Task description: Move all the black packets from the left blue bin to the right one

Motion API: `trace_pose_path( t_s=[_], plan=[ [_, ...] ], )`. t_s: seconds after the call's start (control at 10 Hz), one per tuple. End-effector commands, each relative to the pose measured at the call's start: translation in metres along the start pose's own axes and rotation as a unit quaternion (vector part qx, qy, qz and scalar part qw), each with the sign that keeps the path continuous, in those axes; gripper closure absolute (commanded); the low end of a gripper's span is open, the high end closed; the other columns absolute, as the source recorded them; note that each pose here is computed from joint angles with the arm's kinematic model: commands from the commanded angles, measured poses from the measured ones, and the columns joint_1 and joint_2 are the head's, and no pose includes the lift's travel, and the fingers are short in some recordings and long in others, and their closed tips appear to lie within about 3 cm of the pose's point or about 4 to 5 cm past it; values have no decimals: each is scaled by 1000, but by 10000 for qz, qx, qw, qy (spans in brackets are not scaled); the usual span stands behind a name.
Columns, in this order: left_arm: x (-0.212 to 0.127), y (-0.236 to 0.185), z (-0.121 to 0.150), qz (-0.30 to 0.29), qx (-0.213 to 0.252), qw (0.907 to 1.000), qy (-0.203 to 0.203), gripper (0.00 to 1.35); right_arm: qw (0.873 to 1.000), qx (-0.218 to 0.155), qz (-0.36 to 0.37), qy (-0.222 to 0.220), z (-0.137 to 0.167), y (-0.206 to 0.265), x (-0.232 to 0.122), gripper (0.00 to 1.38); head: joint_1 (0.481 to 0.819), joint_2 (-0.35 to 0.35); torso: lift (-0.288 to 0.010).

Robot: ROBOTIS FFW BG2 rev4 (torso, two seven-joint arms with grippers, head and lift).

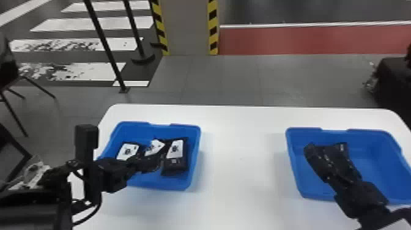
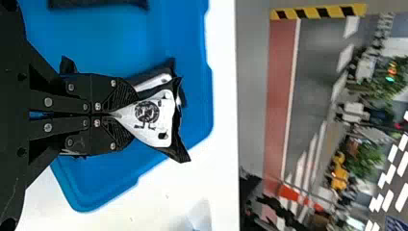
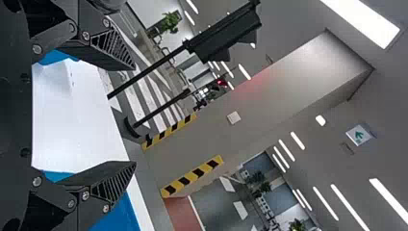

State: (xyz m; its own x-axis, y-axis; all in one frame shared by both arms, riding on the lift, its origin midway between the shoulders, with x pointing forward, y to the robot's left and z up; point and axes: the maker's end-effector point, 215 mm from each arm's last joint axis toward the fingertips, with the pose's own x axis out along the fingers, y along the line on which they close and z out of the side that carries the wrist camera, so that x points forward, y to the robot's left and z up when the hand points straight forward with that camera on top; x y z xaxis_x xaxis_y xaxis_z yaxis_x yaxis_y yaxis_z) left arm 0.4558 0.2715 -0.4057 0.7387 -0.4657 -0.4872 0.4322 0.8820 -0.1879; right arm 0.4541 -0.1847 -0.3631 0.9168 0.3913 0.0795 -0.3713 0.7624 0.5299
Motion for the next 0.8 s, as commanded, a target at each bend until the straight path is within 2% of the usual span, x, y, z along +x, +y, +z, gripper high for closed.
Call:
trace_pose_path(
  t_s=[0.0,0.2,0.7],
  plan=[
    [4,-25,34,-358,386,9973,-519,1208,9998,60,194,47,-3,13,9,355,695,109,-110],
    [16,-66,52,-895,510,9915,-796,1208,9983,103,578,52,0,39,26,351,695,92,-110],
    [78,-144,68,-1977,454,9755,-853,1208,9897,234,1379,311,-9,105,59,369,695,42,-110]
  ],
)
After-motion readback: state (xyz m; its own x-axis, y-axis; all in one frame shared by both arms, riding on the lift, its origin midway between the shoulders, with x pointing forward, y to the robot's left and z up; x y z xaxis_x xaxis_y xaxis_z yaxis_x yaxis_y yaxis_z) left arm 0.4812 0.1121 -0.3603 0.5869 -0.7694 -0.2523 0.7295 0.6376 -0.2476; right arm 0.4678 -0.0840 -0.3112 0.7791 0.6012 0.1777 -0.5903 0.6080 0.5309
